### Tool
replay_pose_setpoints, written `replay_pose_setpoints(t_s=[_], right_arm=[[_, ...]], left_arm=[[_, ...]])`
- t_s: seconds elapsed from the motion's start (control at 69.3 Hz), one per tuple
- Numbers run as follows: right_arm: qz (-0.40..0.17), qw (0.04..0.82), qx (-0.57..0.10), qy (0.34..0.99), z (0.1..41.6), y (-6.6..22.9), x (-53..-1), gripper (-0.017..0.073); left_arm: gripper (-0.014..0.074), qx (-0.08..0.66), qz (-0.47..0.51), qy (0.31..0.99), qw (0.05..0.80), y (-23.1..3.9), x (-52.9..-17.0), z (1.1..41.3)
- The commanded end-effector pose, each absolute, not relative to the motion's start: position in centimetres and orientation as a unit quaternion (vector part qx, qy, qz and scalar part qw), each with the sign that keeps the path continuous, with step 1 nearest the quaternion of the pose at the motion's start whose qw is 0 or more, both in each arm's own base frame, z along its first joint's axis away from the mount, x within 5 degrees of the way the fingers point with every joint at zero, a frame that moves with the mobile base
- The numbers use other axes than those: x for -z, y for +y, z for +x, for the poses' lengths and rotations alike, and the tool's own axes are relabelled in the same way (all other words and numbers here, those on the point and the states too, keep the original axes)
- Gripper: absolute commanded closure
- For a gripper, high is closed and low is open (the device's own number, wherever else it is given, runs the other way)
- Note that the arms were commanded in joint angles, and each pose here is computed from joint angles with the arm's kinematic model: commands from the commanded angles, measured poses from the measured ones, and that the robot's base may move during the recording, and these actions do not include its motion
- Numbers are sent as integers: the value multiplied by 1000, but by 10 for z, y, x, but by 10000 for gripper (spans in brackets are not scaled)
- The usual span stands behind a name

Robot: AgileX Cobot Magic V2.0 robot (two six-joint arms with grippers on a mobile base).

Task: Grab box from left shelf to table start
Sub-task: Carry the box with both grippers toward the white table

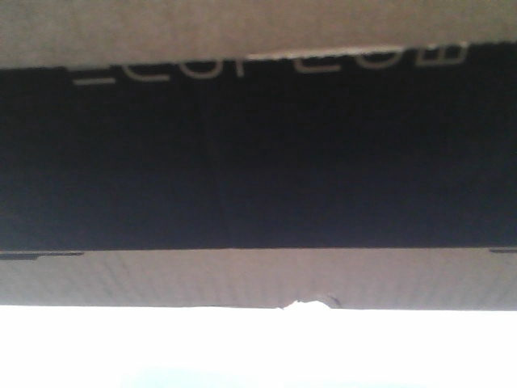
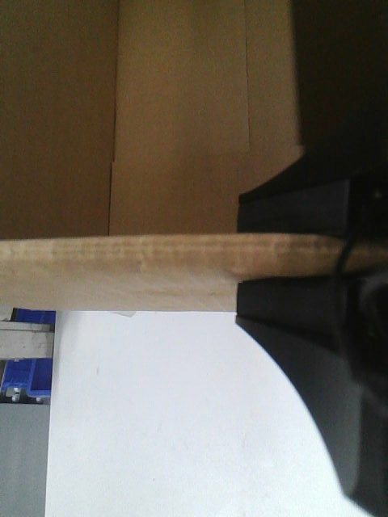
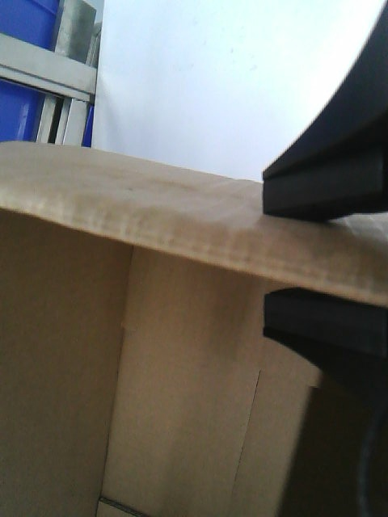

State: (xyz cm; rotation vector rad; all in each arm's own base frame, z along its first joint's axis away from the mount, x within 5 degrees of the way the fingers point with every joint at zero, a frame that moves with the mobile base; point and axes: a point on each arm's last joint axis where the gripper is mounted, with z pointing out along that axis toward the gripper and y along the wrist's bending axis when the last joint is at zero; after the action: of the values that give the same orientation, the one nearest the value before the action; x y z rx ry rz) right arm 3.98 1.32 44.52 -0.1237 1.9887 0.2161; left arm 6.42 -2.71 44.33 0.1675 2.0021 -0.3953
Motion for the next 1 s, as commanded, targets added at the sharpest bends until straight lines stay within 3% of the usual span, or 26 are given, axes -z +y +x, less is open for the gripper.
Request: replay_pose_setpoints(t_s=[0.0,0.981], right_arm=[[-56,597,-112,792,41,16,-464,504],[-56,597,-112,792,41,16,-464,504]], left_arm=[[685,248,61,772,581,-34,-468,59],[685,271,60,771,574,-37,-469,58]])
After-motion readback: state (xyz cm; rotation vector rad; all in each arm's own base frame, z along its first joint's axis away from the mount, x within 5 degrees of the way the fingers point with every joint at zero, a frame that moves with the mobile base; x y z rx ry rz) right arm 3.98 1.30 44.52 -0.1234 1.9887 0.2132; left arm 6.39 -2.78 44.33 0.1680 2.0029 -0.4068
